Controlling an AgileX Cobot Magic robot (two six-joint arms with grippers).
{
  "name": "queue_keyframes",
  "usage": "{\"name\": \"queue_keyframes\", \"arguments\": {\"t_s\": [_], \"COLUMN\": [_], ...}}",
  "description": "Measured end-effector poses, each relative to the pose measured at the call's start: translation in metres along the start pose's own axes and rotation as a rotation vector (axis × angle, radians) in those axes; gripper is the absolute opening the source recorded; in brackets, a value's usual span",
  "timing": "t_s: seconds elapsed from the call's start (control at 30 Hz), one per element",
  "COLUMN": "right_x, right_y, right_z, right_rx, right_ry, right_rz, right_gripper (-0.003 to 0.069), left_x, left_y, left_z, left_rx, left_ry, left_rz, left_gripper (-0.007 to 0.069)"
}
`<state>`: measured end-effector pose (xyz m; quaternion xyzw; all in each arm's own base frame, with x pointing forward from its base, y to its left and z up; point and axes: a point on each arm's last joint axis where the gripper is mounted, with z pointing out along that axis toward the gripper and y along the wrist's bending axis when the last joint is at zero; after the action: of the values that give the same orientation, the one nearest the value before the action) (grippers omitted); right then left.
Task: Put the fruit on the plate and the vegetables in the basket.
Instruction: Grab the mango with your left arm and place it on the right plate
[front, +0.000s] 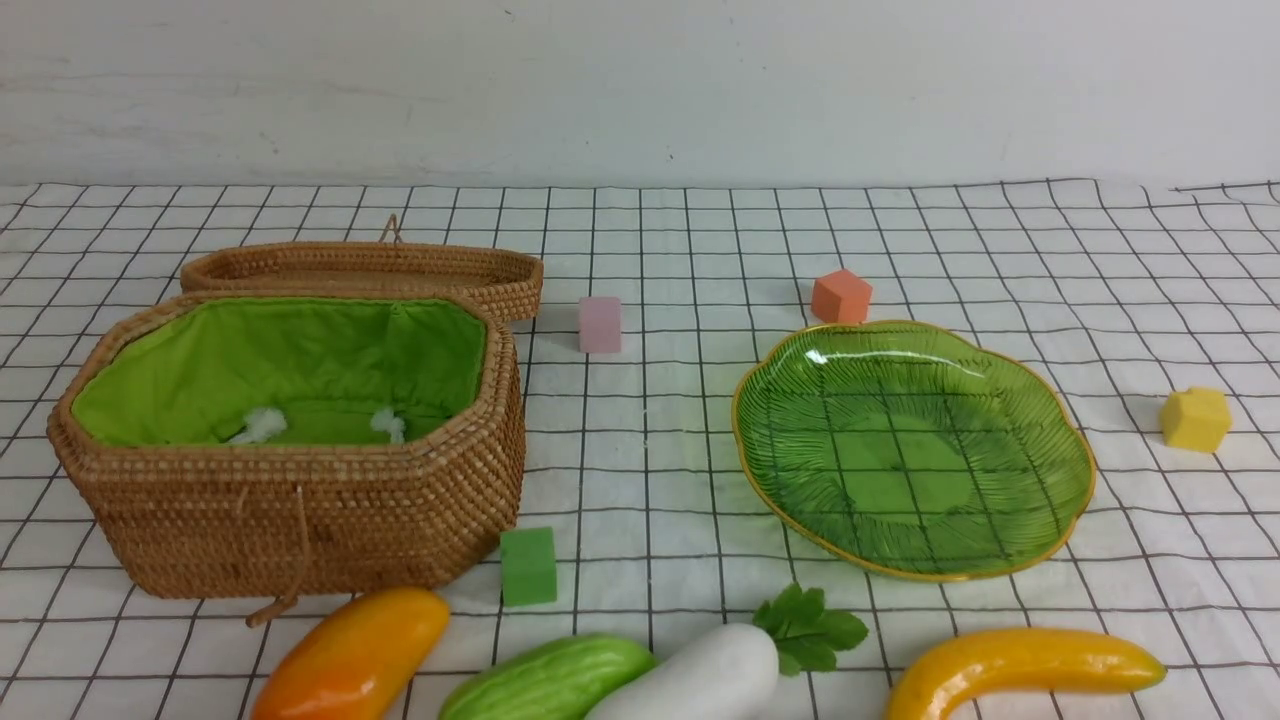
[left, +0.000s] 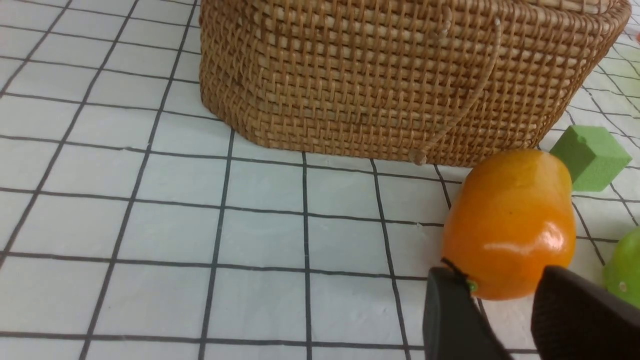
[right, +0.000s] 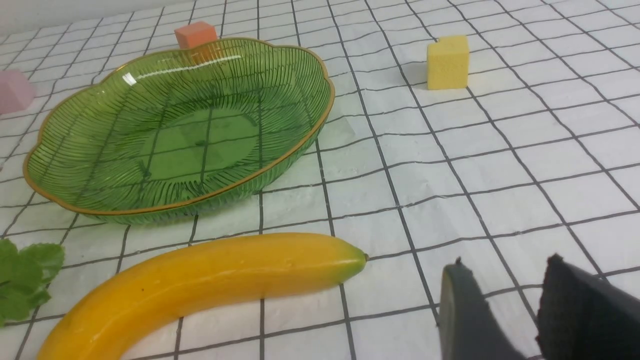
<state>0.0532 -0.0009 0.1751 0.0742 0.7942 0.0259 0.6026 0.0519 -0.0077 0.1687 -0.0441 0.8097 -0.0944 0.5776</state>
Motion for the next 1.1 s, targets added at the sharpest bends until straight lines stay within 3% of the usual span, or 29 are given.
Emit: {"name": "queue_keyframes", "arguments": {"t_s": [0.23, 0.33, 0.47, 0.67, 0.73, 0.9, 1.03, 1.1], "right_x": [0.0, 0.001, 0.001, 0.001, 0.001, 0.001, 0.001, 0.001], "right_y": [0.001, 0.003, 0.004, 0.004, 0.004, 0.004, 0.004, 0.004], "right_z": [0.0, 0.0, 0.0, 0.0, 0.0, 0.0, 0.0, 0.0], "right_rx": [-0.011, -0.06, -0.071, -0.071, -0.071, -0.071, -0.071, -0.071], "right_ry": [0.001, 0.008, 0.01, 0.01, 0.01, 0.01, 0.01, 0.01], "right_rz": [-0.003, -0.017, -0.02, -0.02, -0.02, -0.02, -0.02, -0.02], "right_gripper": [0.0245, 0.0245, 0.0245, 0.0245, 0.0245, 0.0245, 0.0245, 0.0245], "left_x": [-0.003, -0.015, -0.033, -0.069, -0.087, -0.147, -0.217, -0.236], "left_y": [0.0, -0.002, -0.002, 0.008, 0.005, -0.014, -0.043, -0.051], "left_z": [0.0, -0.001, -0.006, -0.03, -0.043, -0.087, -0.112, -0.104], "left_rx": [-0.005, 0.022, 0.057, 0.108, 0.146, 0.252, 0.255, 0.213], "left_ry": [-0.03, -0.163, -0.372, -0.805, -0.881, -0.98, -0.856, -0.696], "left_rz": [0.017, -0.041, -0.174, -0.504, -0.54, -0.519, -0.299, -0.209], "left_gripper": [0.0239, 0.0239, 0.0239, 0.0239, 0.0239, 0.0239, 0.0239, 0.0239]}}
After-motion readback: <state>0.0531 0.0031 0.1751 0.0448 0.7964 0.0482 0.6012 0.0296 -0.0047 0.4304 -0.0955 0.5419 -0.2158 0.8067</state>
